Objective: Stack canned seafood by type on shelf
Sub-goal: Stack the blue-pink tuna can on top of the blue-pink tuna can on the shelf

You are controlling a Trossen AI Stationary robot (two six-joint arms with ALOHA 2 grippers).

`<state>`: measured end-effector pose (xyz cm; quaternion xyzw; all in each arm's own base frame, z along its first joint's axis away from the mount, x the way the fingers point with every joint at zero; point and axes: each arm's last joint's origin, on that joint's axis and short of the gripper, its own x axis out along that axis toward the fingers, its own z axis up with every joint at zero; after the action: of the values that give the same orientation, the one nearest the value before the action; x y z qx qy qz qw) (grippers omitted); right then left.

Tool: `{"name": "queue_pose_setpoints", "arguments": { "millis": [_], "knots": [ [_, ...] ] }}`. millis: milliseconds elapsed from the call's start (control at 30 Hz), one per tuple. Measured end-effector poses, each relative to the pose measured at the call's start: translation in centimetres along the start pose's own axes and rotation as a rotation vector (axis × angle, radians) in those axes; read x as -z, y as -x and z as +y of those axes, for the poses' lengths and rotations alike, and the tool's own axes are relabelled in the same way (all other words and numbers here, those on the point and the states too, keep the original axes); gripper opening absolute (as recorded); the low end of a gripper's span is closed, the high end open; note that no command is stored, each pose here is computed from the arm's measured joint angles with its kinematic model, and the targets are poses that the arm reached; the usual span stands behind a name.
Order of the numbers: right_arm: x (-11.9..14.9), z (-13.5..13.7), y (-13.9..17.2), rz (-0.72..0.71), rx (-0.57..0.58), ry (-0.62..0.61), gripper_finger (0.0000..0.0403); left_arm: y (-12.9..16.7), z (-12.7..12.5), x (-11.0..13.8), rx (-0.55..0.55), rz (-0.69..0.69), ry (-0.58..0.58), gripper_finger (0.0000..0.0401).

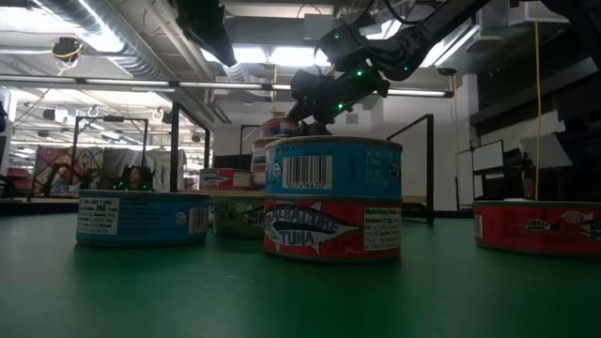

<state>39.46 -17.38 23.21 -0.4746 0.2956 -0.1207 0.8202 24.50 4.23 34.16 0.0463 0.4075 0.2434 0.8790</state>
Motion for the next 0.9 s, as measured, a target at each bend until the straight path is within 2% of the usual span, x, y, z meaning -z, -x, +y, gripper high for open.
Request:
{"name": "queue_pose_setpoints", "arguments": {
  "millis": [300, 667, 900],
  "knots": [
    [-0.2, -0.3, 0.1, 0.031, -0.091, 0.011, 0.0266, 0.0, 0.0, 0.0, 0.000, 0.000, 0.000, 0.0134],
    [-1.0, -2.0, 0.3, 0.010, -0.051, -0.001, 0.0266, 0.0, 0.0, 0.0, 0.000, 0.000, 0.000, 0.0134],
    [-0.6, -1.1, 0.3, 0.055, -0.139, 0.010, 0.0266, 0.0, 0.0, 0.0, 0.000, 0.000, 0.000, 0.0134]
  ]
}}
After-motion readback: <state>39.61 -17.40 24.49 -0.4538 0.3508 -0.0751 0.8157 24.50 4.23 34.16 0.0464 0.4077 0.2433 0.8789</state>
